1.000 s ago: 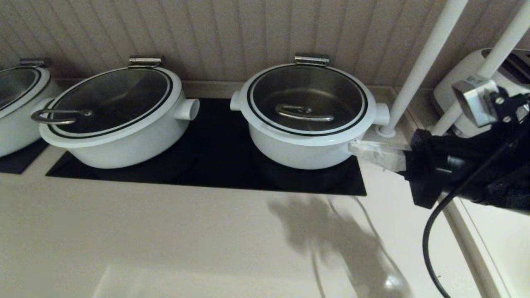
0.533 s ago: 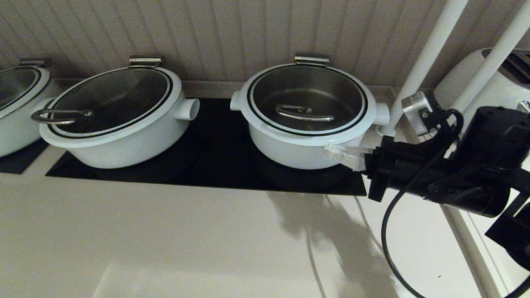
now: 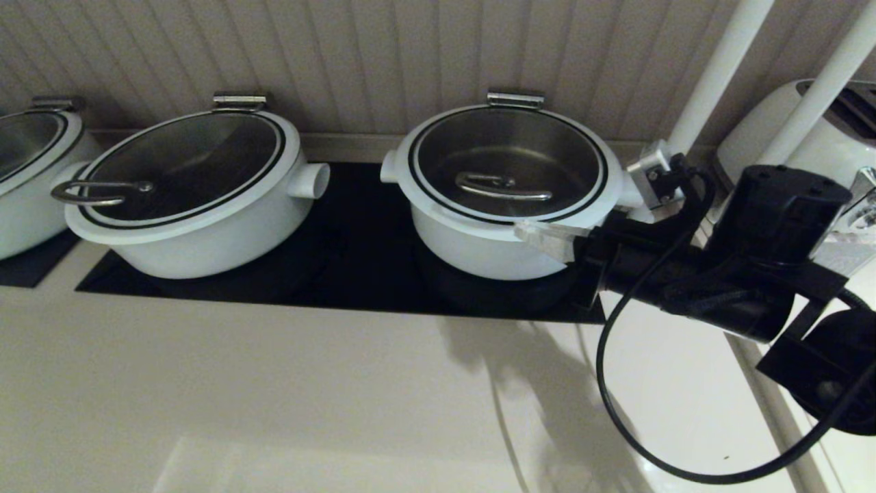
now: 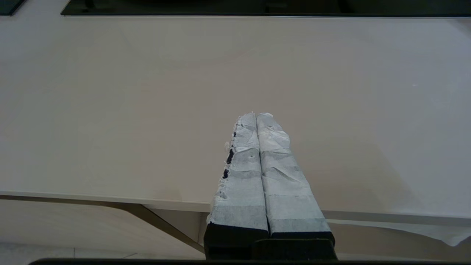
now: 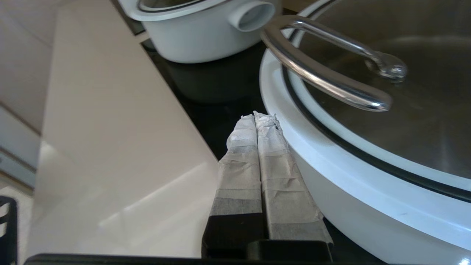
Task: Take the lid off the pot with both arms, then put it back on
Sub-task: Open the food pot lid a small opening with the right arm
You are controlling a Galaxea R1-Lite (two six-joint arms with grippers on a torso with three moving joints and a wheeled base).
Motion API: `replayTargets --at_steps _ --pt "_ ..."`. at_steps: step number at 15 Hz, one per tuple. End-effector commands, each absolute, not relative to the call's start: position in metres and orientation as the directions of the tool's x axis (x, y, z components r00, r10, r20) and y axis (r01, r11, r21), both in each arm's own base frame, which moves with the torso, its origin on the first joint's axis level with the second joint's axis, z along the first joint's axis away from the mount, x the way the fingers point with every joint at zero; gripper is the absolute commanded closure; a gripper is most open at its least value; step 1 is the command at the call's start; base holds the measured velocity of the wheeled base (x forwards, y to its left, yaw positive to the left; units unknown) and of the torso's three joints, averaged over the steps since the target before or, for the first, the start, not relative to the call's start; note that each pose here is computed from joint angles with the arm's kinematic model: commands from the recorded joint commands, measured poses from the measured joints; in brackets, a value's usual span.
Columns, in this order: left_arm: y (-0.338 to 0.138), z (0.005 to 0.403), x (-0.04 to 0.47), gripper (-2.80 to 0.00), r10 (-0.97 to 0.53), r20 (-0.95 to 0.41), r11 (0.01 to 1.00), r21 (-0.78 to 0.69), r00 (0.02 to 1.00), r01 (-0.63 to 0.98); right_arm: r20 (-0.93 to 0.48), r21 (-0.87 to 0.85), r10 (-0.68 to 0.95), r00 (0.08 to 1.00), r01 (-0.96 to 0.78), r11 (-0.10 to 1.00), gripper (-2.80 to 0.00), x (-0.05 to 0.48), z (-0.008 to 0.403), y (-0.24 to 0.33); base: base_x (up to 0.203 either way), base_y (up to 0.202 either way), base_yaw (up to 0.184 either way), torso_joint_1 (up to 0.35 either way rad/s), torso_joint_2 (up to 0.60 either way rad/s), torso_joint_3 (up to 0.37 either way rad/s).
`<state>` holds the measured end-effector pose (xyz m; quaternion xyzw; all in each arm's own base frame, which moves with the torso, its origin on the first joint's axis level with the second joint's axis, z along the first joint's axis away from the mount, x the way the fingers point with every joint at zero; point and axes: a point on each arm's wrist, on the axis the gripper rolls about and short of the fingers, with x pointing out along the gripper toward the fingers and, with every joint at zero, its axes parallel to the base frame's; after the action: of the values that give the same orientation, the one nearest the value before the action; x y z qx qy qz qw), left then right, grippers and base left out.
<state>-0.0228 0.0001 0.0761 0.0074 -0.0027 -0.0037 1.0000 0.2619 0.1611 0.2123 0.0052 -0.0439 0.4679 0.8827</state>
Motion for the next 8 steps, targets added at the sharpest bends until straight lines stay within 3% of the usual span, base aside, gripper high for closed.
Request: replayTargets --at_steps 1,8 --pt "0.0001 0.0761 -0.0228 0.00 -0.008 0.006 1.000 0.015 1.000 0.008 0.088 -0.035 0.821 0.564 -0.822 0.569 0.00 0.2617 0.2131 0.1610 0.000 0.000 0.000 0.000 0.00 0.000" --pt "0.0000 0.0761 -0.0228 0.00 -0.012 0.006 1.000 0.022 1.000 0.012 0.098 -0.058 0.772 0.628 -0.771 0.634 0.00 0.2667 0.2146 0.1619 0.000 0.000 0.000 0.000 0.00 0.000"
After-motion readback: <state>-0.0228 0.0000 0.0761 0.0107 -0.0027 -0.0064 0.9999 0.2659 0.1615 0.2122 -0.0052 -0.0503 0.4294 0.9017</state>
